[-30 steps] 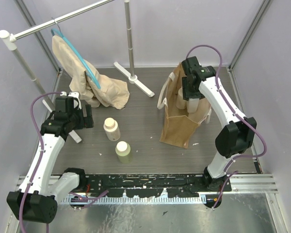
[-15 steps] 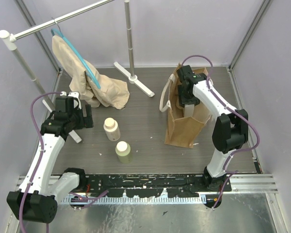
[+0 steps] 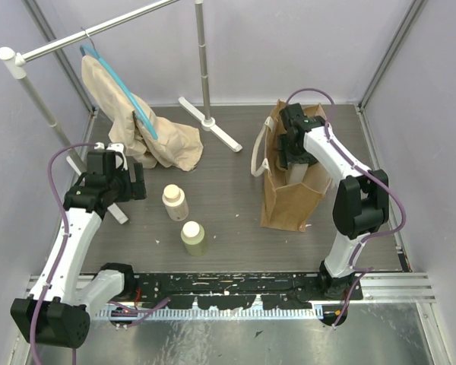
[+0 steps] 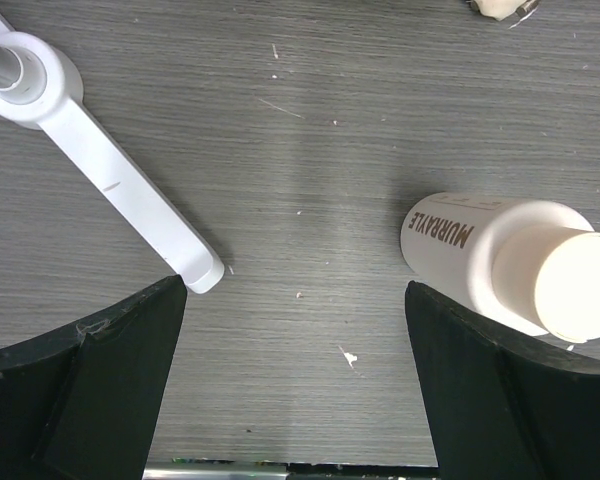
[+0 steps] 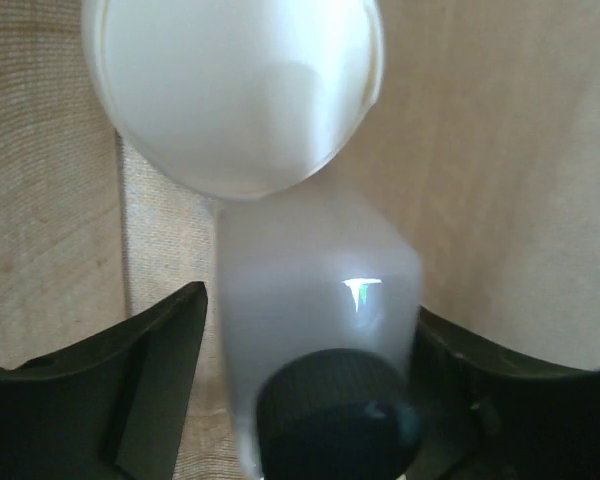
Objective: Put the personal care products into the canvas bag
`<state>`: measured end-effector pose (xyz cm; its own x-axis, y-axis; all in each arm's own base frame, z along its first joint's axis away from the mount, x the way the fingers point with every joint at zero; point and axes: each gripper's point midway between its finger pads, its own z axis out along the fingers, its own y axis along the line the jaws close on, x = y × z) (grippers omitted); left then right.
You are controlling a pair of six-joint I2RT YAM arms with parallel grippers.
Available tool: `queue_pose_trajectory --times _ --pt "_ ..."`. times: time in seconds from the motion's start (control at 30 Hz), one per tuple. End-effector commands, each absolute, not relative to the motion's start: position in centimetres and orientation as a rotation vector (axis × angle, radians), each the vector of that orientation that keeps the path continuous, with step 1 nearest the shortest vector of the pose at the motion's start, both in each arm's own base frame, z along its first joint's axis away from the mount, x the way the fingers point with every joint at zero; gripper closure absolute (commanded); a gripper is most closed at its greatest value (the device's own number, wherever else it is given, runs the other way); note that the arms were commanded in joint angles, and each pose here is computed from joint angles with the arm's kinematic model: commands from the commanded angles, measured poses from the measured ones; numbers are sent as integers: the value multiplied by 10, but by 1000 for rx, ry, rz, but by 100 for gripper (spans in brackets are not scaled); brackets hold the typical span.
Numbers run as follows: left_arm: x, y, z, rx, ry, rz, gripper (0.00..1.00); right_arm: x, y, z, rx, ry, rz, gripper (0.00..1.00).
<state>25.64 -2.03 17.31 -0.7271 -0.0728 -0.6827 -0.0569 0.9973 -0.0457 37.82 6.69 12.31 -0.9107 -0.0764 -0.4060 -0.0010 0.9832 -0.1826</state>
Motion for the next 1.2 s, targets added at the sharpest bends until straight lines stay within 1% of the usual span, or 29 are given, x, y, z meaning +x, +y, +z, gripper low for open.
queue_pose_trajectory --times 0.0,0.1,0.17,0.47,0.6,0.7,0.8,0.93,1.17 --pt "264 -21 189 -78 2343 -35 2 392 56 173 -40 2576 -278 21" --pt "265 -25 192 -78 2336 -63 2 395 54 201 -48 2535 -284 11" --pt "267 -28 197 -84 2328 -84 2 397 55 220 -57 2503 -273 8" --pt "261 -28 206 -119 2389 -84 2 391 77 318 -103 2330 -137 7" --pt "256 -35 207 -121 2417 -139 2 380 114 374 -200 2186 -110 4" --pt "254 -36 201 -133 2436 -141 2 363 161 395 -351 2120 -63 1" --pt "254 -34 193 -147 2452 -129 2 339 216 384 -533 2111 65 1" --pt "256 -35 188 -163 2456 -134 2 301 274 342 -770 2145 165 1" --pt "257 -34 181 -162 2466 -121 2 222 344 293 -1075 2121 395 0"
